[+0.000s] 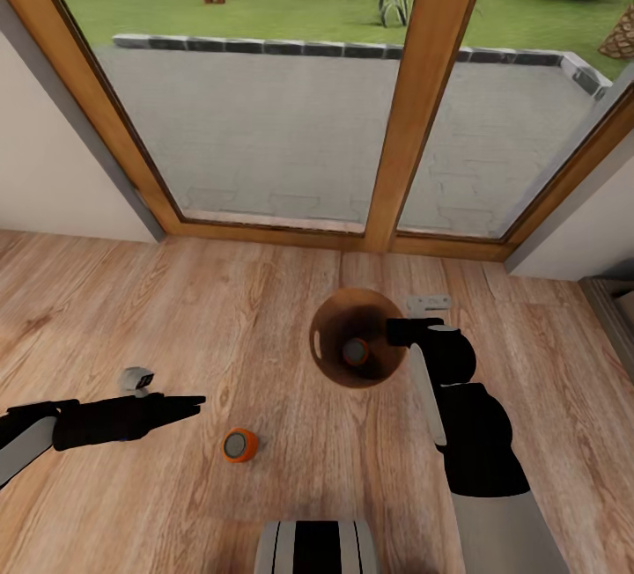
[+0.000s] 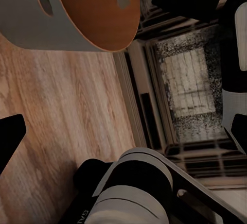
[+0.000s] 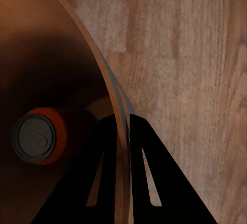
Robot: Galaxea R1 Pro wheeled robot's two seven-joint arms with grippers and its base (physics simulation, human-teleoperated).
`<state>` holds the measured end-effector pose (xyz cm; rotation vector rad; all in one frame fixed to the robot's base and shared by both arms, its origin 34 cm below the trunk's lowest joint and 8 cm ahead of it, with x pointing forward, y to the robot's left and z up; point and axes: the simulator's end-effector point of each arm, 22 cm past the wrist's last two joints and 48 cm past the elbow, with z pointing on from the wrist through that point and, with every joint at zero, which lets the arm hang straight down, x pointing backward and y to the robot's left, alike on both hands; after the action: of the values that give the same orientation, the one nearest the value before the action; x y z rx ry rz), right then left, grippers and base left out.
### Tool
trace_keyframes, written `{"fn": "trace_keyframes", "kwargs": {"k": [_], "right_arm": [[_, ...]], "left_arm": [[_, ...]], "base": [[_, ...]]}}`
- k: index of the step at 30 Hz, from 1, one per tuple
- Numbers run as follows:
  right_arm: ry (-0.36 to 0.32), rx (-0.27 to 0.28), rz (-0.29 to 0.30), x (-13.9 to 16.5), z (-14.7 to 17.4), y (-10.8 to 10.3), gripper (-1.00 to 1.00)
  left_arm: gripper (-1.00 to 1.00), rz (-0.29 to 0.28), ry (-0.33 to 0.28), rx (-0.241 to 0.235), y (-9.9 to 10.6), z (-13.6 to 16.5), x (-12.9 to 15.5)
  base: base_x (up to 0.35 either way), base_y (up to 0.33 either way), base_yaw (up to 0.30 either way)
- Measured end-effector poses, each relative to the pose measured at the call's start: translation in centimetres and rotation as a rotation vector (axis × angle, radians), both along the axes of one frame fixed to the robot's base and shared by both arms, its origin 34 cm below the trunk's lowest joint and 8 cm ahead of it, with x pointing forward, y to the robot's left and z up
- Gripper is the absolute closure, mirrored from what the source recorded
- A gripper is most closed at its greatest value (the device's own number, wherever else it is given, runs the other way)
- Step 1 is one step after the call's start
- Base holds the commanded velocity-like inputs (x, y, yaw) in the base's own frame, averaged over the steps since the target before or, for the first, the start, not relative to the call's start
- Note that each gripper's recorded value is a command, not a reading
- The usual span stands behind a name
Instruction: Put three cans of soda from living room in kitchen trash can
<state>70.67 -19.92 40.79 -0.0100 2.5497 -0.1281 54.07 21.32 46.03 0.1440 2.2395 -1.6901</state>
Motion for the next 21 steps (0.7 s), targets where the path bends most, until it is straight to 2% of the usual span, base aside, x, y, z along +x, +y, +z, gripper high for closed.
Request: {"fn": "trace_keyframes", "kwargs": {"k": [8,14,15,16,17,18,19,20,21], "right_arm": [[0.001,0.008,0.0,0.0,0.0,0.1,1.0],[0.001,0.008,0.0,0.0,0.0,0.1,1.0],[0.0,0.008,0.0,0.0,0.0,0.1,1.0],[0.001,0.009,0.0,0.0,0.0,0.1,1.0],[0.001,0.009,0.0,0.0,0.0,0.1,1.0],[0.001,0.008,0.0,0.0,0.0,0.1,1.0],[0.001,0.008,0.0,0.0,0.0,0.1,1.0],[0.001,0.007,0.0,0.0,0.0,0.1,1.0],[0.001,0.007,0.0,0.0,0.0,0.1,1.0]], "left_arm": [[-1.0,0.002,0.003,-0.004,-0.3,-0.1,0.0],[-1.0,-0.002,0.022,-0.007,-1.7,-0.4,-0.1],[-1.0,0.003,0.135,0.096,-4.7,-3.6,-0.6],[-1.0,0.082,0.181,0.225,-10.1,-7.8,0.3],[-1.0,0.136,0.22,0.342,-12.9,-10.3,0.7],[-1.0,0.183,0.247,0.534,-10.4,-13.4,0.7],[-1.0,0.246,0.28,0.775,-7.3,-16.3,0.5],[-1.0,0.316,0.314,1.051,-2.1,-18.3,-0.1],[-1.0,0.372,0.337,1.302,3.2,-18.6,-1.0]], "base": [[0.0,0.0,0.0],[0.0,0.0,0.0],[0.0,0.0,0.0],[0.0,0.0,0.0],[0.0,0.0,0.0],[0.0,0.0,0.0],[0.0,0.0,0.0],[0.0,0.0,0.0],[0.0,0.0,0.0]]}}
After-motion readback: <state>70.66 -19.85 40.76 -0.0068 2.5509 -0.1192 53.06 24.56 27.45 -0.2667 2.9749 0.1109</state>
